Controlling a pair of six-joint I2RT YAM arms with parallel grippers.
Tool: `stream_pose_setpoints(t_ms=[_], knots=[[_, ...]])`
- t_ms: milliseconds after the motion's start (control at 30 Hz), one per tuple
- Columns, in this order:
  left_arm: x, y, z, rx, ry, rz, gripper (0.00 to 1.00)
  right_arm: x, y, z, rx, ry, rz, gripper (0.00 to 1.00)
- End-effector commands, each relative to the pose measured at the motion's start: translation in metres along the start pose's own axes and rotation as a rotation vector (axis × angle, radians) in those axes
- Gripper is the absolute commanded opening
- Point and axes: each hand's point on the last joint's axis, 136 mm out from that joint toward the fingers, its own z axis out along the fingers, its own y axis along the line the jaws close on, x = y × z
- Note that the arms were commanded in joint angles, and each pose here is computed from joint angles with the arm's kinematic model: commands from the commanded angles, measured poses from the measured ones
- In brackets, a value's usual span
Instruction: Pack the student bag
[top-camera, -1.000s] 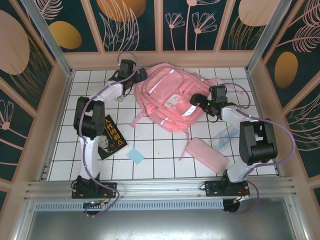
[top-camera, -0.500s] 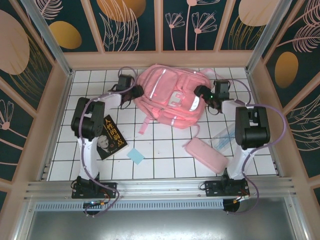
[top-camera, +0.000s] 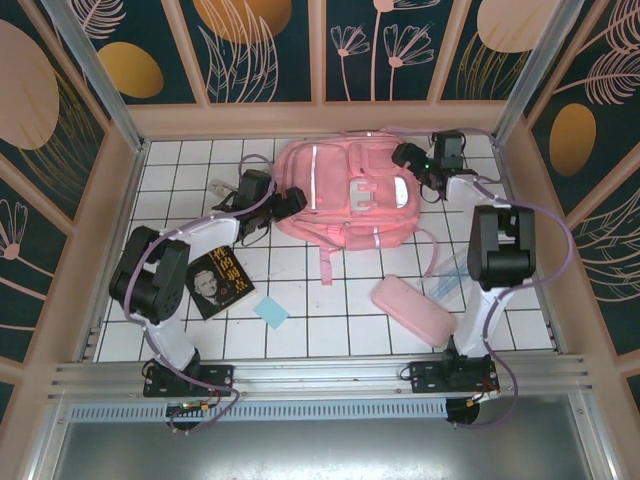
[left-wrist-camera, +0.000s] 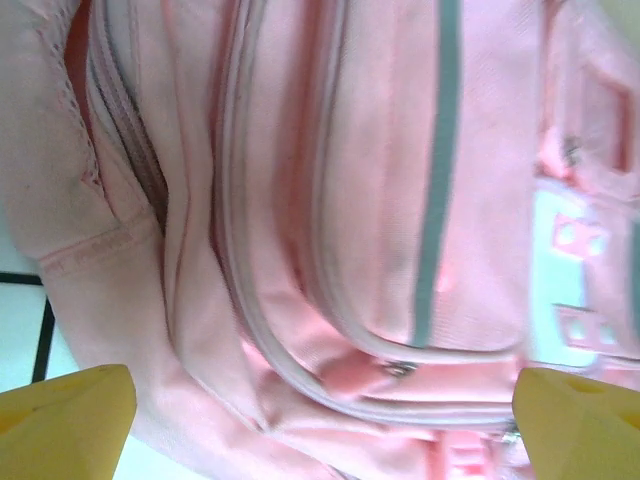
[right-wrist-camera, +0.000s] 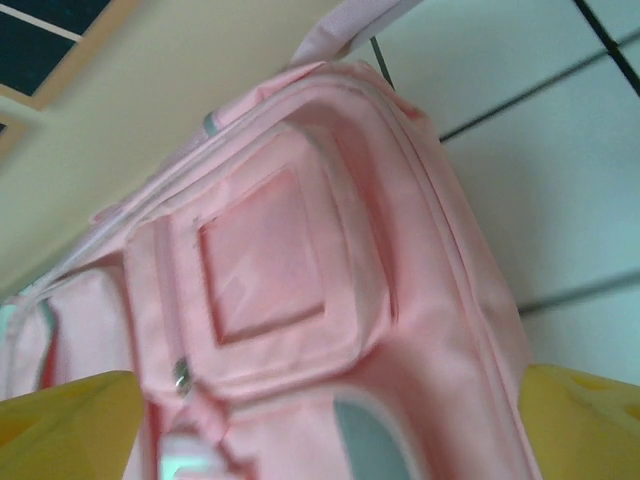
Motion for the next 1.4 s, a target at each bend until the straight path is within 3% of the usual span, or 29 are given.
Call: stream_pose_setpoints(t_ms=[0, 233, 433, 933, 1033, 1200, 1367], knots=[[0.019, -0.011, -0.011, 0.072, 0.011, -0.083, 0.97, 0.037, 0.008, -0.050, -0.002, 0.022, 0.091, 0.99], [0.034, -0.016, 0.029, 0.177, 0.049, -0.136, 0.94, 0.123, 0.013, -0.093, -0.052, 0.070, 0.315, 0.99], [0.050, -0.010, 0.047, 0.212, 0.051, -0.189, 0.90, 0.181, 0.014, -0.084, -0.058, 0.126, 0.560, 0.93], [0.075, 0.014, 0.040, 0.172, 0.091, -0.206, 0.90, 0.180, -0.003, -0.029, -0.052, 0.059, 0.720, 0.71], [0.076, 0.012, 0.038, 0.180, 0.097, -0.195, 0.90, 0.183, -0.009, -0.022, -0.060, 0.044, 0.758, 0.54], [0.075, 0.002, 0.029, 0.186, 0.124, -0.074, 0.90, 0.163, 0.029, -0.022, -0.203, 0.058, 0.694, 0.03], [0.070, 0.005, 0.005, 0.104, 0.122, 0.117, 0.89, 0.128, 0.079, -0.033, -0.291, 0.080, 0.559, 0.00]])
